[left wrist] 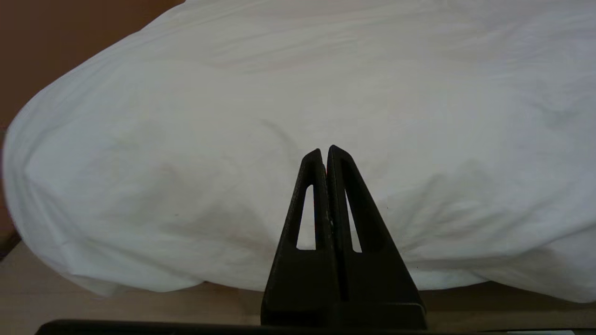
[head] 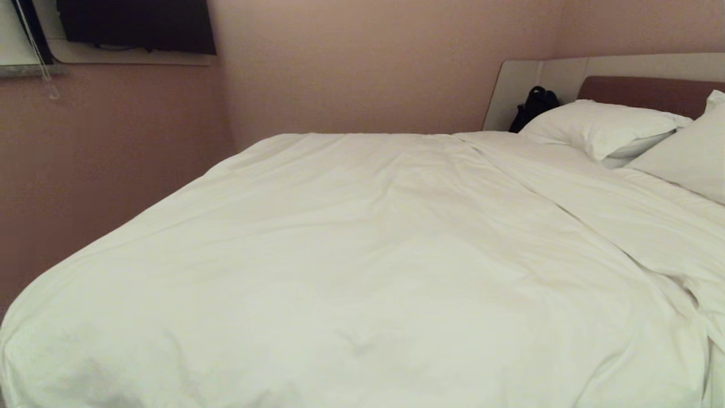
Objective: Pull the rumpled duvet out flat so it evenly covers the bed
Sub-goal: Flatten the corners of the folded blanket
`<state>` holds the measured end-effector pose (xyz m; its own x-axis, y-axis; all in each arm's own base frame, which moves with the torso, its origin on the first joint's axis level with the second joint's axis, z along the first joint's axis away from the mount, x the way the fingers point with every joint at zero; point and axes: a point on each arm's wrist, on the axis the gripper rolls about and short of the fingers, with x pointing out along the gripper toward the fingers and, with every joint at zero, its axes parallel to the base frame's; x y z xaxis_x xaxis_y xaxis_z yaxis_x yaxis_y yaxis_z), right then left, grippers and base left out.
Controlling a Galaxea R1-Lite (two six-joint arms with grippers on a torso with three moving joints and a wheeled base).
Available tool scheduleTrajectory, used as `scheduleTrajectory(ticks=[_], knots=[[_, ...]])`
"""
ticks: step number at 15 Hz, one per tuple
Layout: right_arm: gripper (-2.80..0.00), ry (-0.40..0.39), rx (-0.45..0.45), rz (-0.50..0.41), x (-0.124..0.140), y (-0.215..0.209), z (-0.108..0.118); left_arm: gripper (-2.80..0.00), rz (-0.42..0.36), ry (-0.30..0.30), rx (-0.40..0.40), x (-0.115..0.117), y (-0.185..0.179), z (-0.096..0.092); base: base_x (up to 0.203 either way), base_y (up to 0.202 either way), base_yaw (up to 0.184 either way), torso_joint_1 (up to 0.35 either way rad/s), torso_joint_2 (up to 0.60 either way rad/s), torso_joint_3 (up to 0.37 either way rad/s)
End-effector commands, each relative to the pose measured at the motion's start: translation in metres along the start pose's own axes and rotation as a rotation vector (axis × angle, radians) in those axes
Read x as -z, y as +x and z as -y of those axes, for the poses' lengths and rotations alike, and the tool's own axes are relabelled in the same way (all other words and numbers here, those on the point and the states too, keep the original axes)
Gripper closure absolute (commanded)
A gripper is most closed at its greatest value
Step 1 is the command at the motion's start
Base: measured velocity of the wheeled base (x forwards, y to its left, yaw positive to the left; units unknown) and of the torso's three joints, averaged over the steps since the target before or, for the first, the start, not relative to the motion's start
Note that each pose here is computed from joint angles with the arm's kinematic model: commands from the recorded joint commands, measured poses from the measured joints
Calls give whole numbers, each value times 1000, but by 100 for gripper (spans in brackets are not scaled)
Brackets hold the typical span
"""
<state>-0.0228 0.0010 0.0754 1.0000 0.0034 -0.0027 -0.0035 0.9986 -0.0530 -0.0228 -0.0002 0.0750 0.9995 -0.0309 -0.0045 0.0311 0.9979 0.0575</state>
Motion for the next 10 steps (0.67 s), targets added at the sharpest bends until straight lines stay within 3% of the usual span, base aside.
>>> scheduleTrajectory(ticks=[1,10], knots=[[0,-1,-1,-1,0,0,0,0,0,2,0,0,0,0,0,198,1,6,2,3],[0,-1,-1,1,0,0,0,0,0,1,0,0,0,0,0,194,0,1,2,3]])
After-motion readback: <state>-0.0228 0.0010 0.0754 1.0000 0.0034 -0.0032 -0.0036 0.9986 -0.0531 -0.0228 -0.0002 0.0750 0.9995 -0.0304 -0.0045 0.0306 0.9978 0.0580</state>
